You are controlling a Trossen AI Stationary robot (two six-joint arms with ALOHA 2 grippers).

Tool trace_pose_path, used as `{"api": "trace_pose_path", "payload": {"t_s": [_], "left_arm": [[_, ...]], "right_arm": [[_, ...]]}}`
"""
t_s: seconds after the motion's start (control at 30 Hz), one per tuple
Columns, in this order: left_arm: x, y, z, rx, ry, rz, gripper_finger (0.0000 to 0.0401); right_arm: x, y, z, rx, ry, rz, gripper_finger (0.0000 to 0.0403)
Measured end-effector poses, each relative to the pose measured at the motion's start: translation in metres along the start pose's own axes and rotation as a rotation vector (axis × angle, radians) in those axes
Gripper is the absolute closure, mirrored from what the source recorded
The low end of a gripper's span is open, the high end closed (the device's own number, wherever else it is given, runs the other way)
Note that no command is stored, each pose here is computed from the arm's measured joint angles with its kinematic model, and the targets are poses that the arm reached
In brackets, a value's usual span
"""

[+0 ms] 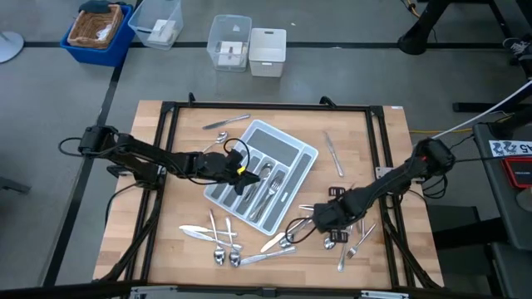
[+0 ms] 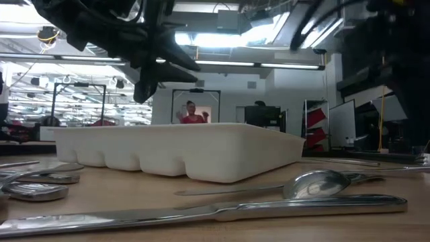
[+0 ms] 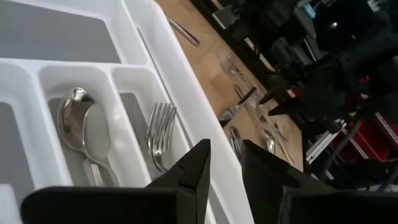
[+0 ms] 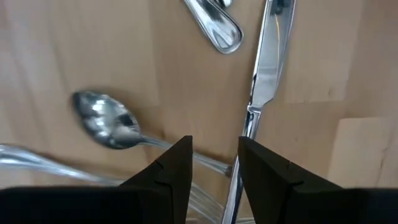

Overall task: Sort silverware
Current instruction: Put the silver knife into the white cutlery tray

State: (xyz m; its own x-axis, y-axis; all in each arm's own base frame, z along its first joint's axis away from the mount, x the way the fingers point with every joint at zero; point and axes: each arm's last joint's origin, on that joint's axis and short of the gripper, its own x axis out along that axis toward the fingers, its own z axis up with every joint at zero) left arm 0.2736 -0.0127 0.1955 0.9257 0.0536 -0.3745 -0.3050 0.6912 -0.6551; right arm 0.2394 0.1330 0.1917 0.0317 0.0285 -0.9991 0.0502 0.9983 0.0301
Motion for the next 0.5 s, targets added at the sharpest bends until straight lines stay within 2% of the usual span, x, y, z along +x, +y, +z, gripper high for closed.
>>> {"api": "trace_pose_path", "payload": {"t_s": [0.37, 0.5], "left_arm": [[0.0, 0.0, -0.001, 0.007, 0.005, 0.004, 0.0325], [0.0, 0.002, -0.003, 0.01, 0.026, 0.026, 0.0325]], "right_arm": [[0.032, 0.001, 0.008, -0.003, 0.055, -0.147, 0.027], [0.035, -0.001, 0.01, 0.004, 0.066, -0.157, 0.027]]}}
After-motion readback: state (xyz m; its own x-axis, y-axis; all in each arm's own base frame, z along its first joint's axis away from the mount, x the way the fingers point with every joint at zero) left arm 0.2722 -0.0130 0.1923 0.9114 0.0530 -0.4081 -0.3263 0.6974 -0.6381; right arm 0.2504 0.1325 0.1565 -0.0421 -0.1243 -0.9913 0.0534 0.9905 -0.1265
